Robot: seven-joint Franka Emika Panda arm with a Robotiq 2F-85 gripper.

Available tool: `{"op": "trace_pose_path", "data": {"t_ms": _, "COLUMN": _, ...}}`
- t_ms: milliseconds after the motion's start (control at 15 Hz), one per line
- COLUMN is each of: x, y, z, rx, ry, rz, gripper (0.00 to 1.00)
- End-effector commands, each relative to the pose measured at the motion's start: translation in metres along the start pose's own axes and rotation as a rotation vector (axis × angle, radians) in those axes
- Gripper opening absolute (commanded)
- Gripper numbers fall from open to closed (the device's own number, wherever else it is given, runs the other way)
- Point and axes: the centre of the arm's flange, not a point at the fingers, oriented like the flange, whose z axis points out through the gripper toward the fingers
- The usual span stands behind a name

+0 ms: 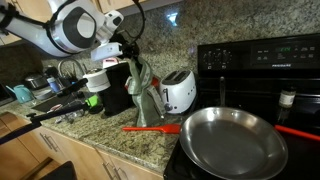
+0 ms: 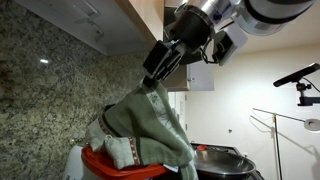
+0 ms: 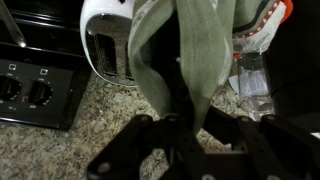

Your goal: Put the green towel on the orange lid

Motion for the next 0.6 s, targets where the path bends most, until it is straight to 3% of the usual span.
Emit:
{"op": "trace_pose_path", "data": {"t_ms": 0, "x": 0.0, "y": 0.0, "z": 0.0, "rx": 0.0, "ry": 0.0, "rz": 0.0, "gripper": 0.11}}
{"op": "trace_pose_path", "data": {"t_ms": 67, "x": 0.0, "y": 0.001, "z": 0.0, "rx": -0.001, "ry": 0.0, "rz": 0.001, "gripper": 0.11}}
{"op": "trace_pose_path", "data": {"t_ms": 133, "x": 0.0, "y": 0.001, "z": 0.0, "rx": -0.001, "ry": 0.0, "rz": 0.001, "gripper": 0.03}}
{"op": "trace_pose_path", "data": {"t_ms": 533, "x": -0.011, "y": -0.009, "z": 0.045, "rx": -0.009, "ry": -0.102, "rz": -0.012, "gripper": 0.03}}
